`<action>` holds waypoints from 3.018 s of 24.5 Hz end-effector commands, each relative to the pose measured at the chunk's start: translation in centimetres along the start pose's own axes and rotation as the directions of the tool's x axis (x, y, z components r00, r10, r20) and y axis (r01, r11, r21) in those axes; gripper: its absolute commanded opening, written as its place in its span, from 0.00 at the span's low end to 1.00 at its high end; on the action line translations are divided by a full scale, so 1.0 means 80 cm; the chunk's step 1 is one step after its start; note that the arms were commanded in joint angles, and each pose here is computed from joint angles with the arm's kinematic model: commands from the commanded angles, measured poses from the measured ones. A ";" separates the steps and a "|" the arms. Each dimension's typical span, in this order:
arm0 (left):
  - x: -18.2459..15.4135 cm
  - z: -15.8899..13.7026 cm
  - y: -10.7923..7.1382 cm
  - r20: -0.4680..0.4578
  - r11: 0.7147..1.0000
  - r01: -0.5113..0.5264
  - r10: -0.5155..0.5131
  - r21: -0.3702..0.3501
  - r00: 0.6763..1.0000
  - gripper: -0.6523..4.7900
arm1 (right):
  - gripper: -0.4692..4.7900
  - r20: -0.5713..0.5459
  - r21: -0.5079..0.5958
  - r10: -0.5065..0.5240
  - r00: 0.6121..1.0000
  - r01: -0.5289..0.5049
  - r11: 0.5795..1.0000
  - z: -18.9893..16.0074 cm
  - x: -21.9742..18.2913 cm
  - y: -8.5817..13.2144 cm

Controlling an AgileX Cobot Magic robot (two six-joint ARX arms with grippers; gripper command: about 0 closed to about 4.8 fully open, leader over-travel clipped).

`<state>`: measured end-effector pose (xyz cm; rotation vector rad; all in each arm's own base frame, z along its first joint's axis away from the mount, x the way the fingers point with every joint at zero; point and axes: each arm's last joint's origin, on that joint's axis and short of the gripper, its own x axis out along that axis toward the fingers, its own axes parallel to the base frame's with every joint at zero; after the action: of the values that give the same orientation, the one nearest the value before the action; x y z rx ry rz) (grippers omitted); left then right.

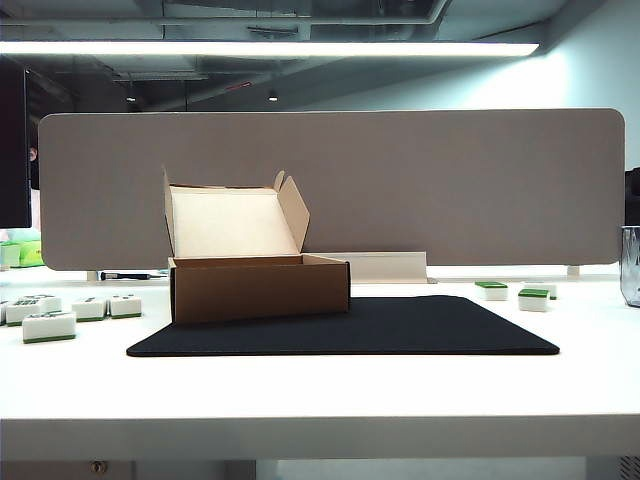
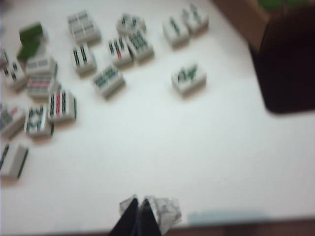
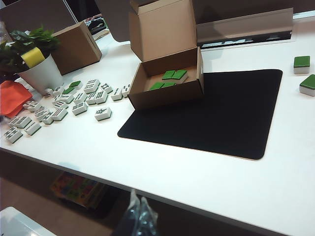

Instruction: Pick up four mahjong tiles and put them into the paper box.

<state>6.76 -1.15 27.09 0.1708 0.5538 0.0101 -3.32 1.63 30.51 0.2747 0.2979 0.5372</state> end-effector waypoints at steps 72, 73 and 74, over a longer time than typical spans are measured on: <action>0.111 -0.113 -0.011 0.365 0.987 0.051 0.007 -0.149 0.931 0.11 | 0.09 0.018 -0.015 0.004 1.000 -0.004 1.000 0.000 -0.003 0.002; 0.111 -0.113 -0.011 0.365 0.987 0.051 0.007 -0.149 0.931 0.11 | 0.09 0.018 -0.015 0.004 1.000 -0.004 1.000 0.000 -0.003 0.002; 0.111 -0.113 -0.011 0.365 0.987 0.051 0.007 -0.149 0.931 0.11 | 0.09 0.020 -0.029 0.003 1.000 -0.002 1.000 0.000 -0.003 0.002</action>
<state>9.58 -0.12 14.98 0.0098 0.1676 0.0048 -3.33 1.62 30.45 0.2762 0.3034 0.5350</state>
